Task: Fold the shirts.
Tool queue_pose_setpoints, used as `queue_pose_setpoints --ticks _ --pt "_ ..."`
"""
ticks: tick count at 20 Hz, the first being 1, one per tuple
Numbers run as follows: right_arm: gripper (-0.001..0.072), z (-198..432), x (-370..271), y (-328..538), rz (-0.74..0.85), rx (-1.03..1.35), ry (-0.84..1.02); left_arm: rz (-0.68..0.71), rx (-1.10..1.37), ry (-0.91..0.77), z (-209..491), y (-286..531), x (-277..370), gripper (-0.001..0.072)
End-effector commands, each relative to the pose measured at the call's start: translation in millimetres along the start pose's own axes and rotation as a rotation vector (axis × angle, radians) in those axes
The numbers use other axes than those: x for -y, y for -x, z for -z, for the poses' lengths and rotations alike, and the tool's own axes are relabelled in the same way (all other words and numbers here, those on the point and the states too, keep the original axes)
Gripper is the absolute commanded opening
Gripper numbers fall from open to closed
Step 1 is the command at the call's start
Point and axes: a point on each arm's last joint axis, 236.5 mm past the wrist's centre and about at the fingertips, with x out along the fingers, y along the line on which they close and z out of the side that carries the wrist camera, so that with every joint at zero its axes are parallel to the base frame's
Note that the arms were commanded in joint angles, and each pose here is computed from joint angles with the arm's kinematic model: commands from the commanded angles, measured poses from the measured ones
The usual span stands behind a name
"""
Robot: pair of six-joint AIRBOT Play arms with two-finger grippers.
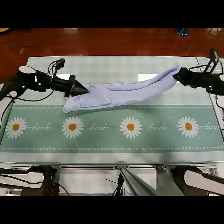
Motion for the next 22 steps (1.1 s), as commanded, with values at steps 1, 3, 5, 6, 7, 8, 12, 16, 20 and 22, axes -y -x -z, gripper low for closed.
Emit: queue_pose_setpoints --ticks 1,3,5,6,7,8,12,16,20,22 --pt "0.0019 -9.7 -50.6 49.9 -0.045 0.049 0.136 0.051 0.081 -0.039 -13.5 -31.9 37.5 0.0022" --pt "0.0020 -6.1 -76.5 73.2 -0.054 0.062 0.187 0.028 0.100 -0.061 -11.9 -61.4 48.1 0.0023" --pt "0.0019 2.9 -97.5 91.9 -0.053 0.060 0.234 0.007 0.096 -0.085 -0.4 -93.8 61.0 0.0023" --pt "0.0019 8.5 -107.5 100.7 -0.056 0.057 0.256 0.001 0.088 -0.104 7.0 -107.8 66.5 0.0023" --pt "0.0019 14.0 -117.4 108.4 -0.065 0.054 0.273 -0.005 0.075 -0.121 16.2 -122.3 71.6 0.0023" --pt "0.0019 19.5 -128.7 116.9 -0.080 0.053 0.288 -0.010 0.063 -0.132 24.8 -135.0 75.5 0.0023" --pt "0.0019 37.2 -158.8 146.9 -0.109 0.061 0.329 -0.033 0.029 -0.134 53.6 -177.9 80.3 0.0023" --pt "0.0020 55.0 -180.3 166.5 -0.147 0.050 0.352 0.000 -0.061 -0.033 97.8 -227.9 80.1 0.0023" --pt "0.0019 59.6 -175.5 167.5 -0.114 0.038 0.355 0.024 -0.078 -0.009 108.7 -246.7 75.6 0.0022" --pt "0.0019 59.9 -174.9 165.7 -0.112 0.035 0.376 0.043 -0.011 -0.038 75.6 -221.8 78.8 0.0020"
